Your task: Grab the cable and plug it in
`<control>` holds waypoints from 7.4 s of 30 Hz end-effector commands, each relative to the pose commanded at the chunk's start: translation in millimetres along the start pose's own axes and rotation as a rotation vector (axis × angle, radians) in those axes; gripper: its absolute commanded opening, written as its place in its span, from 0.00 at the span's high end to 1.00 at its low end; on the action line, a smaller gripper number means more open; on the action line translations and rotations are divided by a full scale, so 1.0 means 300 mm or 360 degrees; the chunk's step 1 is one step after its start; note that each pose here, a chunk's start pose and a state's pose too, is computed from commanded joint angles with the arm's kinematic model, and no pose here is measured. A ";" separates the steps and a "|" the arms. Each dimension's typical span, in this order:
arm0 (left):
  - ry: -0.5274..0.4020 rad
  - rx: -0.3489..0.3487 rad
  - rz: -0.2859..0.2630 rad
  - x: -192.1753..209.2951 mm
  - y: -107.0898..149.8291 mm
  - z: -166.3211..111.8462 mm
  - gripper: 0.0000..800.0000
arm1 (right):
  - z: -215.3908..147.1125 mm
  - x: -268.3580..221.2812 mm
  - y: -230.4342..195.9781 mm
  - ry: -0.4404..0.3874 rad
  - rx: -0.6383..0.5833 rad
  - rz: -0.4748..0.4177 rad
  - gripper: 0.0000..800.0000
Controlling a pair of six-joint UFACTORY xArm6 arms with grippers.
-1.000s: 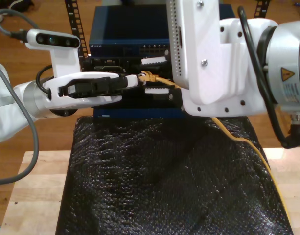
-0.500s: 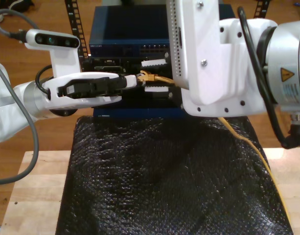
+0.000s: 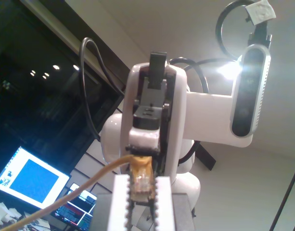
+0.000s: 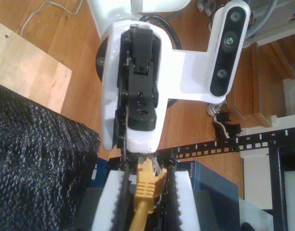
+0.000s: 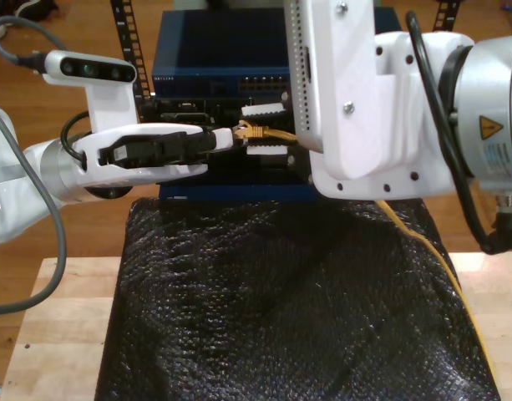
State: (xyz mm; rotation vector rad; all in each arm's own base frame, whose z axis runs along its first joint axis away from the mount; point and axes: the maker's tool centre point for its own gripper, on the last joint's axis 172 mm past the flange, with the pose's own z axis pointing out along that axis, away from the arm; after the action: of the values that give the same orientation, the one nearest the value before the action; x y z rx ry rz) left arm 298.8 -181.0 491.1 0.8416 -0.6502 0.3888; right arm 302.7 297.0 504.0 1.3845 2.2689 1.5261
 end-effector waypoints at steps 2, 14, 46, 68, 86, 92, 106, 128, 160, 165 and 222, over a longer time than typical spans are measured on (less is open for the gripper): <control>0.0000 0.0000 0.0000 0.000 0.000 0.000 0.99 | 0.000 0.000 0.000 0.0000 0.0000 0.0000 0.74; 0.0000 0.0000 -0.0002 0.000 0.000 0.000 0.99 | 0.000 0.000 -0.001 0.0001 0.0000 0.0002 0.83; -0.0018 -0.0076 0.0022 -0.005 0.055 0.013 0.21 | -0.007 0.008 -0.010 0.0033 -0.0004 0.0053 1.00; -0.0178 0.0661 0.0248 0.166 0.030 -0.289 0.00 | 0.040 -0.244 0.076 -0.0202 -0.0037 0.0481 1.00; -0.0857 0.1255 0.0118 -0.045 0.008 -0.570 0.00 | -0.055 -0.737 -0.086 -0.0673 0.0179 0.0836 1.00; -0.1249 0.1480 0.0065 -0.177 0.048 -0.718 0.00 | -0.045 -0.817 -0.143 -0.0805 0.0281 0.0762 1.00; -0.1803 0.1259 0.0068 -0.510 0.190 -0.834 0.00 | 0.006 -0.883 -0.278 -0.0877 0.0460 0.0770 1.00; -0.1701 0.0832 0.0339 -1.161 0.517 -0.915 0.00 | 0.028 -0.921 -0.392 -0.0918 0.0556 0.0779 1.00; -0.1926 0.0950 0.0486 -1.542 0.444 -0.994 0.00 | -0.010 -1.015 -0.483 -0.1004 0.0584 0.0864 1.00; -0.1978 0.0995 0.0517 -1.559 0.449 -1.026 0.00 | -0.009 -1.016 -0.489 -0.1004 0.0589 0.0864 1.00; -0.2292 0.1243 0.0521 -1.703 0.337 -1.180 0.00 | 0.123 -1.110 -0.191 -0.0998 -0.0334 0.0280 1.00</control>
State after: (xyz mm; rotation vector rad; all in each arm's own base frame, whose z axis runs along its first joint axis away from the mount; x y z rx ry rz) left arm -4.6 126.1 32.6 1.7657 -2.0639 0.2736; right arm 481.8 82.2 310.6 1.7219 1.6056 1.1049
